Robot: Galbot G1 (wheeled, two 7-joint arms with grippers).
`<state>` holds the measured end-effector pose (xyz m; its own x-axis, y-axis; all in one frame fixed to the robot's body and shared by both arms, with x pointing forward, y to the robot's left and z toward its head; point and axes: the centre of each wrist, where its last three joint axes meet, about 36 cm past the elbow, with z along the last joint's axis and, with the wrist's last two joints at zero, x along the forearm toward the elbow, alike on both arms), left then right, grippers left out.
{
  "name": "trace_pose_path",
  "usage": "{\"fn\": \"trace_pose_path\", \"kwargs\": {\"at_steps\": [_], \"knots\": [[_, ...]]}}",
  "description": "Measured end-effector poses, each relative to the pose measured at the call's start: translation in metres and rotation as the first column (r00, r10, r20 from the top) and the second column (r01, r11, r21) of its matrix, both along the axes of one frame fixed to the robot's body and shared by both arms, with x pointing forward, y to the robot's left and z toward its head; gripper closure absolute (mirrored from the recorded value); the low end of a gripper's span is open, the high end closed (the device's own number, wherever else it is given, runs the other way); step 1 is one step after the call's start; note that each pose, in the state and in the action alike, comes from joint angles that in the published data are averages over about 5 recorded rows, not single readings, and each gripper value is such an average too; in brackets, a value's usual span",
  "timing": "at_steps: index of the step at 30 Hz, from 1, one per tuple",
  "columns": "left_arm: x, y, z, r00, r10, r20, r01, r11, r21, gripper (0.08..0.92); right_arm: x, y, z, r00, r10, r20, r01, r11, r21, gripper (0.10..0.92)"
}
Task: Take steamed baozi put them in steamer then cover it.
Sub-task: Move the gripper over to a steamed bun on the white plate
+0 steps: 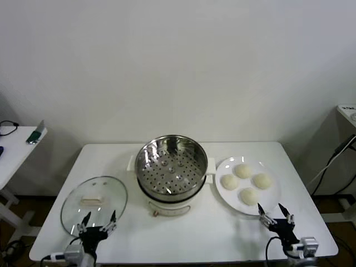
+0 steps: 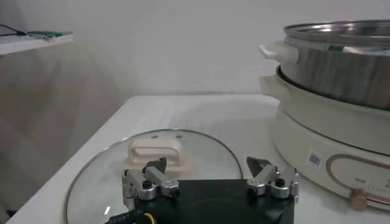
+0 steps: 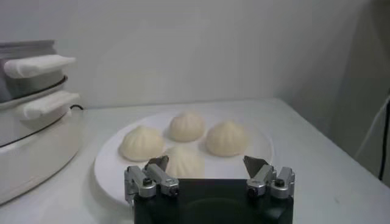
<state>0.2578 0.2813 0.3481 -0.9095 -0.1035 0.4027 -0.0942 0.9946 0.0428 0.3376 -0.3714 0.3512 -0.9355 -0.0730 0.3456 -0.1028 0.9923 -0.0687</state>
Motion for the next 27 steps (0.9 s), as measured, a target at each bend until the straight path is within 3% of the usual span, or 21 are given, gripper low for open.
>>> {"fn": "trace_pose_path", "kwargs": {"at_steps": [6, 12, 20, 27], "knots": [[0.000, 0.001, 0.000, 1.0000, -0.008, 0.002, 0.008, 1.000, 0.004, 0.177, 0.057, -0.016, 0.037, 0.990, 0.141, 0.004, -0.139, 0.980, -0.140, 0.200], [-0.001, -0.001, -0.002, 0.9998, -0.019, 0.003, 0.019, 1.000, 0.006, 0.177, 0.132, -0.025, 0.087, 0.931, 0.360, -0.058, -0.359, 0.876, -0.323, 0.200], [-0.002, -0.004, -0.004, 0.9995, -0.030, 0.008, 0.030, 1.000, 0.008, 0.177, 0.209, -0.027, 0.142, 0.740, 0.595, -0.313, -0.666, 0.585, -0.463, 0.200], [-0.003, -0.009, -0.010, 0.9993, -0.038, 0.004, 0.038, 0.999, 0.007, 0.177, 0.266, -0.032, 0.180, 0.522, 0.641, -0.563, -0.846, 0.307, -0.436, 0.200]]}}
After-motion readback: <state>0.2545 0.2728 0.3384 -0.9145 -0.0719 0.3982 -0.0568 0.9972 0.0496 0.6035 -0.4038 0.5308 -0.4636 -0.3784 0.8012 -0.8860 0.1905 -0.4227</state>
